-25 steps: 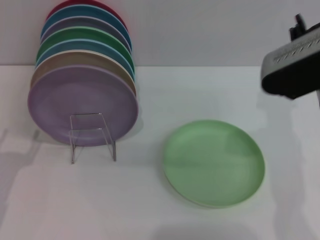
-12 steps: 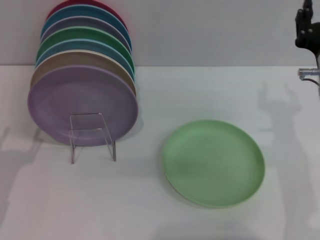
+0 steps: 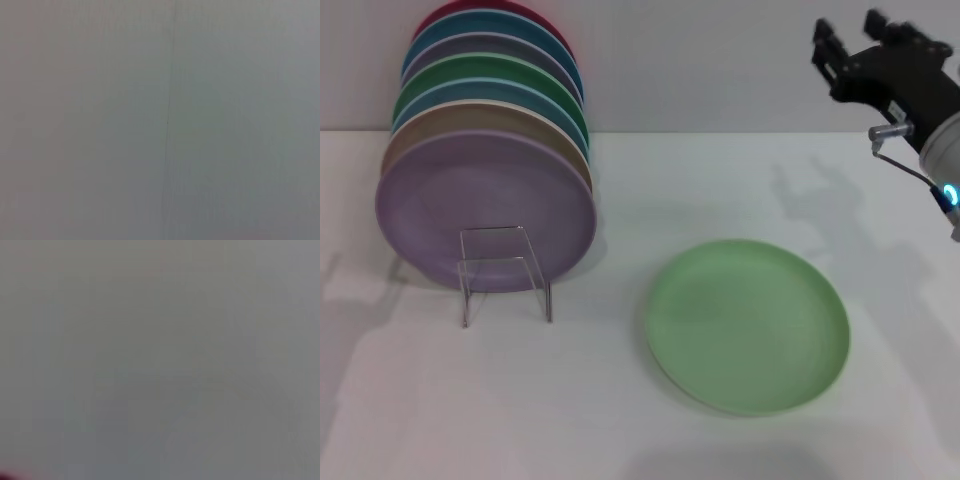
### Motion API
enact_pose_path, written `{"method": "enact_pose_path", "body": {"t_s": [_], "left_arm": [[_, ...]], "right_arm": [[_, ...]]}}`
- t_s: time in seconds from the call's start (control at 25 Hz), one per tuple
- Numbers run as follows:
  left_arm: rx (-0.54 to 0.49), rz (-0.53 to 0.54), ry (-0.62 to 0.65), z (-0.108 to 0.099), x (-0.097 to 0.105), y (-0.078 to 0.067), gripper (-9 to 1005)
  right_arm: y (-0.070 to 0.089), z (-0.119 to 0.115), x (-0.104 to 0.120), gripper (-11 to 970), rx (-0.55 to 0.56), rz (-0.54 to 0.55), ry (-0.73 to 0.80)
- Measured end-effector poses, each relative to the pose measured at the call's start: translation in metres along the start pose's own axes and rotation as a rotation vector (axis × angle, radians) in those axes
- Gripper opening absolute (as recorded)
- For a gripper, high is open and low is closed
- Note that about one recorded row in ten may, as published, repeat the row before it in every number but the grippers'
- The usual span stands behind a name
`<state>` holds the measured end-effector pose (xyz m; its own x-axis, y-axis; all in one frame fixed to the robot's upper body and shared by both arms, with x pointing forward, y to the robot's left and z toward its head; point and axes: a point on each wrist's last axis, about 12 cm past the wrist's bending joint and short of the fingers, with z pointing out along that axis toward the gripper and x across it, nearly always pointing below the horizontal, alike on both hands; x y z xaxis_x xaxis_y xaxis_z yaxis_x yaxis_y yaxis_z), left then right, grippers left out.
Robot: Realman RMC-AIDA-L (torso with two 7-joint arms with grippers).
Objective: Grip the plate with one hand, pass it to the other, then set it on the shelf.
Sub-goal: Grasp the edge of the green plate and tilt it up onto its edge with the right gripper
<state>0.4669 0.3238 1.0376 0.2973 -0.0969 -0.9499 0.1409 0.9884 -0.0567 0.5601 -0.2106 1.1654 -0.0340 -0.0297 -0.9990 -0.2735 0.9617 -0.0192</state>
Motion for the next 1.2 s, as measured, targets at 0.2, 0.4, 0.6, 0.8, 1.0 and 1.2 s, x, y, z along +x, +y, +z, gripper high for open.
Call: {"method": "enact_pose_path", "body": {"t_s": [0.2, 0.4, 0.6, 0.8, 1.0, 1.2], "left_arm": [[0.000, 0.000, -0.003, -0.001, 0.000, 0.000, 804], [0.003, -0.001, -0.006, 0.000, -0.001, -0.001, 803], [0.007, -0.005, -0.010, 0.002, -0.001, -0.002, 802], [0.012, -0.007, -0.014, 0.004, -0.001, -0.003, 802], [0.014, -0.010, -0.021, 0.005, -0.002, -0.004, 802], [0.013, -0.010, -0.024, 0.005, -0.002, -0.004, 803]], "right_arm": [[-0.022, 0.003, -0.007, 531, -0.100, 0.057, 0.192], [-0.047, 0.004, -0.026, 530, -0.136, 0.052, 0.433], [-0.053, 0.003, -0.036, 529, -0.189, 0.093, 0.600], [-0.061, 0.005, -0.033, 528, -0.239, 0.187, 0.802], [-0.066, 0.009, -0.020, 531, -0.234, 0.222, 0.976], [-0.068, 0.013, -0.011, 531, -0.209, 0.211, 1.066]]}}
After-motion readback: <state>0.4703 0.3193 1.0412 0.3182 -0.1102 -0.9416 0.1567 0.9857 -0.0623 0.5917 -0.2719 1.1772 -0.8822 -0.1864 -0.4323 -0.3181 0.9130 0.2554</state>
